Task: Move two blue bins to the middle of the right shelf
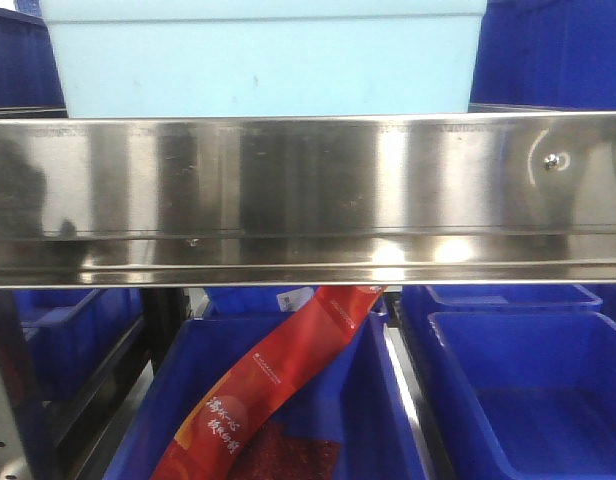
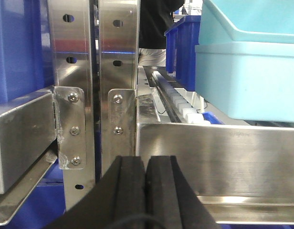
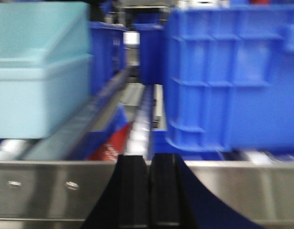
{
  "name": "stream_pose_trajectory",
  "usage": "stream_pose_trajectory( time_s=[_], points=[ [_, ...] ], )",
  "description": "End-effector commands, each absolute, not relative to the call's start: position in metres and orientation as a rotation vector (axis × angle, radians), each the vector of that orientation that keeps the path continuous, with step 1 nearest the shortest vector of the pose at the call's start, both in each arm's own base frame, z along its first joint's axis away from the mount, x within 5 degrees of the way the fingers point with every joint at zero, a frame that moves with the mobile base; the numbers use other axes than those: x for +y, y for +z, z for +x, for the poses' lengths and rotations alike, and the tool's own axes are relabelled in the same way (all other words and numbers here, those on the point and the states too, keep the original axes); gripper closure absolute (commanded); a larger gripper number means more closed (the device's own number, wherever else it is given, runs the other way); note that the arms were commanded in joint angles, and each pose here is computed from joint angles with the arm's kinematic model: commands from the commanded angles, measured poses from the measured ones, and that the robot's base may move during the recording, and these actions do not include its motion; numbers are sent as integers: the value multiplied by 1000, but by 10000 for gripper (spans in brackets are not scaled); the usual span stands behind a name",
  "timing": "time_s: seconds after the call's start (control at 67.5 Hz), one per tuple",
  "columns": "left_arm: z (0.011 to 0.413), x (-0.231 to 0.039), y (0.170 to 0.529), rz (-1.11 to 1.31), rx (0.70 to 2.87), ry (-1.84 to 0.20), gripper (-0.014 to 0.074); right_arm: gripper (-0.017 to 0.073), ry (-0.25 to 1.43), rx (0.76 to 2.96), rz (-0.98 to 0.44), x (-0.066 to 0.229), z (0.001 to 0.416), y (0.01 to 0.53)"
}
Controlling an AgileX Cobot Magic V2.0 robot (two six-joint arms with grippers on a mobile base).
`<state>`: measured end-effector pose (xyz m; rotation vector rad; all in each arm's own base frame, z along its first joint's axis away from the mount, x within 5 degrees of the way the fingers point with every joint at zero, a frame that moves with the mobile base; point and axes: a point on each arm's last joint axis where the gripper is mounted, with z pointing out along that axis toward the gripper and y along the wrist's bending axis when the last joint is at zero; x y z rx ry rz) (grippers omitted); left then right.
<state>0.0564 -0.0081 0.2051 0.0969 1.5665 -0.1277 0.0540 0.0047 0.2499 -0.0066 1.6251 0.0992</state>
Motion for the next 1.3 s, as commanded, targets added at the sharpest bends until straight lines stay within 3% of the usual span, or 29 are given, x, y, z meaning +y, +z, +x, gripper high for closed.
stream_pose_trajectory(
  time_s=[0.0, 0.193, 1.289],
  points=[
    [56, -8, 208, 84, 1538, -137, 704, 721, 66, 1582, 28, 2, 53, 238],
    [56, -8, 208, 84, 1538, -137, 704, 721, 52, 1567, 45, 1, 56, 206],
    [56, -8, 208, 84, 1538, -137, 704, 721, 55, 1587, 45, 1, 56, 204]
  ],
)
